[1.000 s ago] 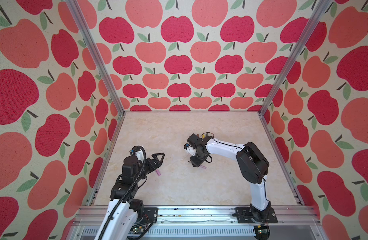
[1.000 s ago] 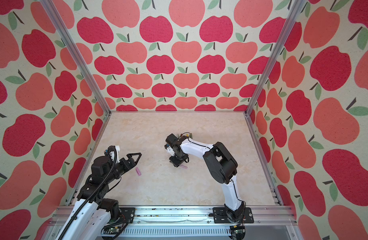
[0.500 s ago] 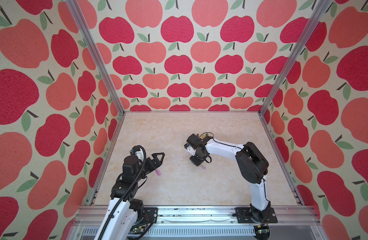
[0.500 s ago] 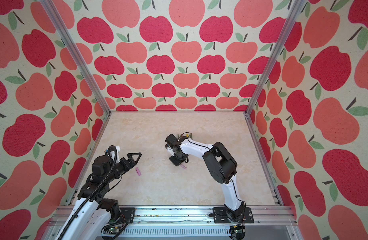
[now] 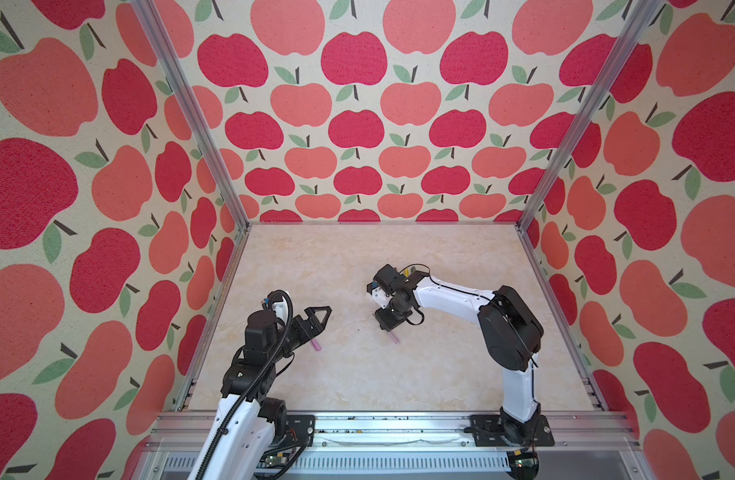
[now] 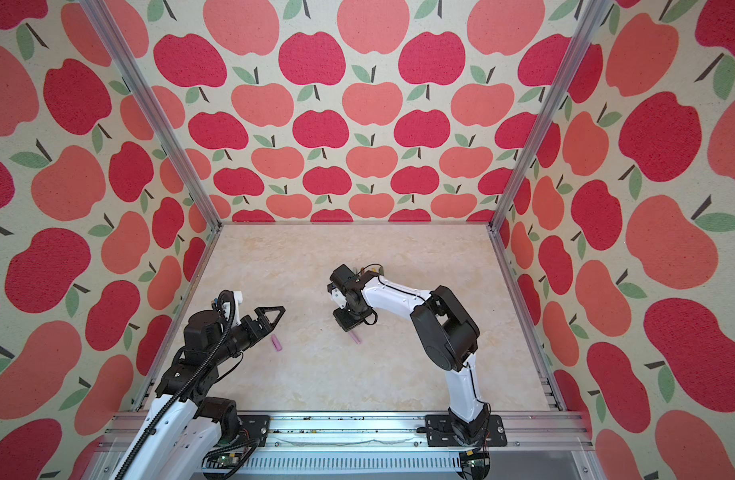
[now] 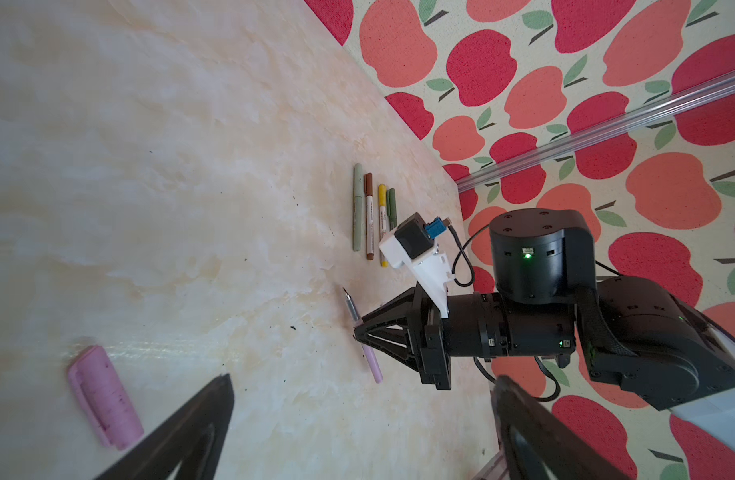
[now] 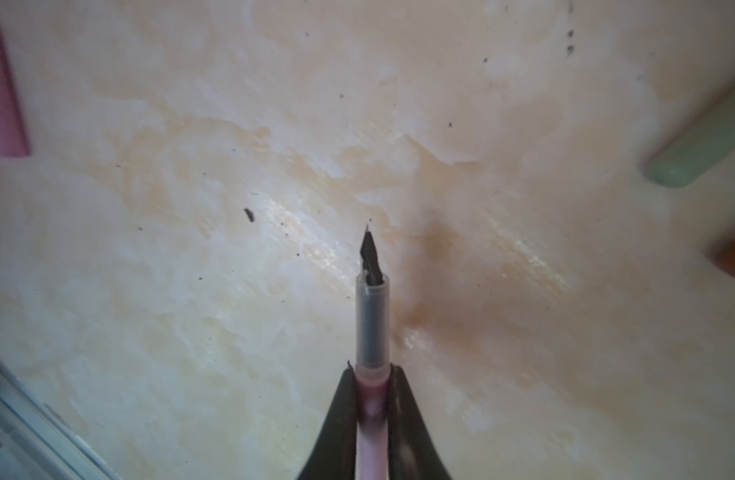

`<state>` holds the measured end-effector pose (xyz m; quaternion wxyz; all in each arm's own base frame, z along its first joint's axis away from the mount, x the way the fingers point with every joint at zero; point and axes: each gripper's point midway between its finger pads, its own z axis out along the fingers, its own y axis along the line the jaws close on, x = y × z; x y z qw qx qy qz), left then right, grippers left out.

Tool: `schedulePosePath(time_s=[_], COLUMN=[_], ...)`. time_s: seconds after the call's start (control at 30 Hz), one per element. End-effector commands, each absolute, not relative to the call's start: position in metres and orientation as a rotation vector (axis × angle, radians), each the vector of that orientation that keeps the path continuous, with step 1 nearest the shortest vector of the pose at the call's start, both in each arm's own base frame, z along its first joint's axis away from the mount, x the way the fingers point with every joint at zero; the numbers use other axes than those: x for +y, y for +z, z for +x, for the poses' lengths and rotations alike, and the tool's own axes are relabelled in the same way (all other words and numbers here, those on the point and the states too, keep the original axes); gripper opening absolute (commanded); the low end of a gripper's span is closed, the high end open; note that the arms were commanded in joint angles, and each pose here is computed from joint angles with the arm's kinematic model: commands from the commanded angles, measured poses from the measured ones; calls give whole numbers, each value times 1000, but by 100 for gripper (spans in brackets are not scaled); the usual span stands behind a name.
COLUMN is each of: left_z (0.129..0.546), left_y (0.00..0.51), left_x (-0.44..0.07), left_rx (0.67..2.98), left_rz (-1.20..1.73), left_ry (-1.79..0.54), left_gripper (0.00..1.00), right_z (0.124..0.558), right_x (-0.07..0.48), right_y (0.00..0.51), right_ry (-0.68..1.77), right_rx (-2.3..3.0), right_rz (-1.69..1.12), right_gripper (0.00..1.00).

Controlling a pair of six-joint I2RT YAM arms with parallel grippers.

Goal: Insert the pens into the pen caps
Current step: 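Lift the pink pen and carry it toward the left gripper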

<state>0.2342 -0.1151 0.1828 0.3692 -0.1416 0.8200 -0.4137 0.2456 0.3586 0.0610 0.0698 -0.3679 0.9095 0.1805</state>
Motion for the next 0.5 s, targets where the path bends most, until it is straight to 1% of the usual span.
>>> schedulePosePath(time_s=[0.0, 0.17, 0.27, 0.4, 0.47], left_z=[228, 216, 210, 207, 207], left_y=[196, 205, 213, 223, 227], left_x=[-131, -146, -154, -164, -168], left_rx=[2096, 2095, 2057, 2006, 1986], left_rz=[-266, -166, -86, 3, 36], left_ry=[-1181, -1303, -1373, -1431, -1440], left_gripper=[99, 100, 98, 95, 93], right_z=[245, 246, 246, 244, 242], right_x=[383, 404, 417, 430, 435], right_y=[125, 183, 212, 242, 250], right_ry=[857, 1130, 1307, 1494, 1549], right_rx=[2612, 2443, 2336, 2227, 2198], right_rz=[-996, -874, -795, -718, -706], right_gripper=[13, 12, 11, 11, 11])
